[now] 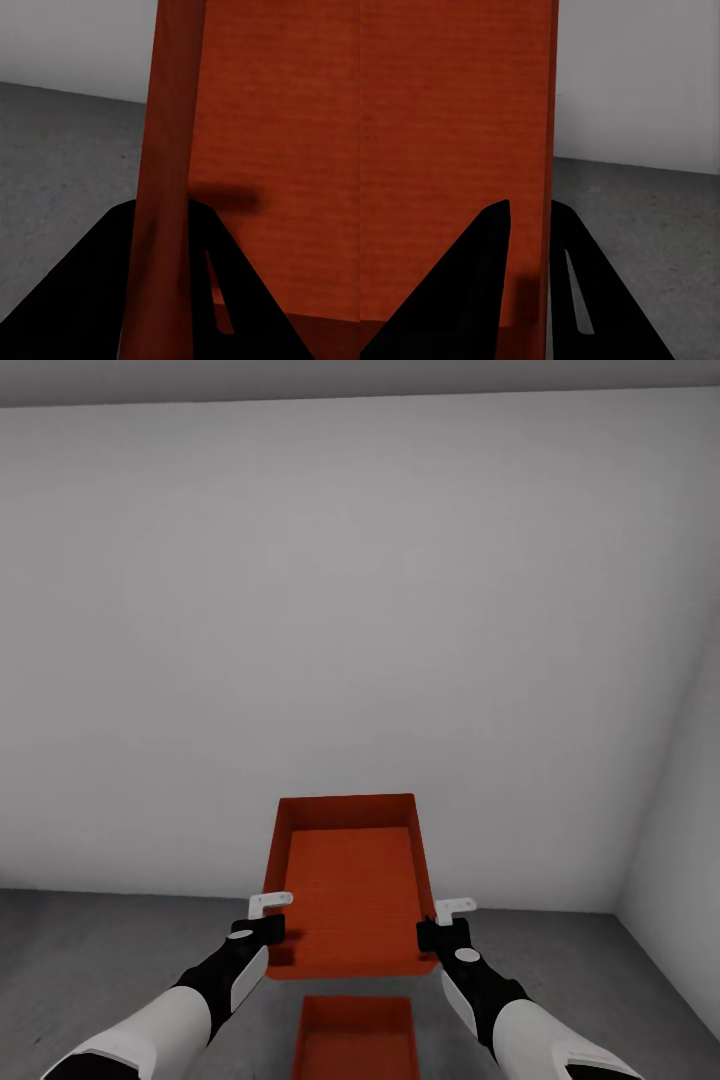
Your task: Move the two storage containers from the living room to the garage. In the garage, place one container on the floor and stack the other container on top of it (either order is fine).
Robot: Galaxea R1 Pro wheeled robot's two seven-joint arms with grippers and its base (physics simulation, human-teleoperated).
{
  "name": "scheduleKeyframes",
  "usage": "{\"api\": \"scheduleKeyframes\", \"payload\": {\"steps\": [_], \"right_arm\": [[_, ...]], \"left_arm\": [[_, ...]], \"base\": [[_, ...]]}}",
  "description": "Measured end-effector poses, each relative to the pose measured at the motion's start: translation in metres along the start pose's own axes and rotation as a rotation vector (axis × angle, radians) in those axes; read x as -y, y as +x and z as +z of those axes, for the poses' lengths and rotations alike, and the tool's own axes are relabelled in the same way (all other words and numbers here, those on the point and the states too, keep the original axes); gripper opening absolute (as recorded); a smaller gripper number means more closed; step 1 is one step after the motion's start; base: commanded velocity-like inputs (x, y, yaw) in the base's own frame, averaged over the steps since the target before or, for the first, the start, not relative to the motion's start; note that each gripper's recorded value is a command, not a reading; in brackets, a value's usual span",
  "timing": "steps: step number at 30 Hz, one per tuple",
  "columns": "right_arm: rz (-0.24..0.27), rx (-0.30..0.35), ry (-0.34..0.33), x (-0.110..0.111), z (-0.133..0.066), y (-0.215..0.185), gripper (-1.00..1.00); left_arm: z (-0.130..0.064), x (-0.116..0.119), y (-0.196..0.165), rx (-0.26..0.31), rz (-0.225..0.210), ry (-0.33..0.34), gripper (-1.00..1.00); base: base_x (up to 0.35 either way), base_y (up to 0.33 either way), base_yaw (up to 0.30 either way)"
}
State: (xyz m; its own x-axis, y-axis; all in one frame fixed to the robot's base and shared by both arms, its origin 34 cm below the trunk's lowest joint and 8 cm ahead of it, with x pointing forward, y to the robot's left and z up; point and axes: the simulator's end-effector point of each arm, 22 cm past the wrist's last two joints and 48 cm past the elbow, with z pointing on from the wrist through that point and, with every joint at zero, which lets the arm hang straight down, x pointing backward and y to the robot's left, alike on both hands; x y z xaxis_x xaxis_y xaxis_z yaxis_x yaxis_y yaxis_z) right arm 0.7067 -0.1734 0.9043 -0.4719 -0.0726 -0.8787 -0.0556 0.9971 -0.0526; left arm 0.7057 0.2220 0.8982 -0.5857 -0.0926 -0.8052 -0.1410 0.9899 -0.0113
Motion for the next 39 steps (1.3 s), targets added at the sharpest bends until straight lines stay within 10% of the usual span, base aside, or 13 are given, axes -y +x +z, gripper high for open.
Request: {"api": "scheduleKeyframes", "payload": {"steps": [39], "right_arm": [[-0.001,-0.058,-0.003,-0.002,0.011,0.032,-1.00]], "left_arm": [[0.015,-0.001,0.031,-0.056,0.006,-0.005,-1.00]], "base": [[0.000,0.000,0.000]]}}
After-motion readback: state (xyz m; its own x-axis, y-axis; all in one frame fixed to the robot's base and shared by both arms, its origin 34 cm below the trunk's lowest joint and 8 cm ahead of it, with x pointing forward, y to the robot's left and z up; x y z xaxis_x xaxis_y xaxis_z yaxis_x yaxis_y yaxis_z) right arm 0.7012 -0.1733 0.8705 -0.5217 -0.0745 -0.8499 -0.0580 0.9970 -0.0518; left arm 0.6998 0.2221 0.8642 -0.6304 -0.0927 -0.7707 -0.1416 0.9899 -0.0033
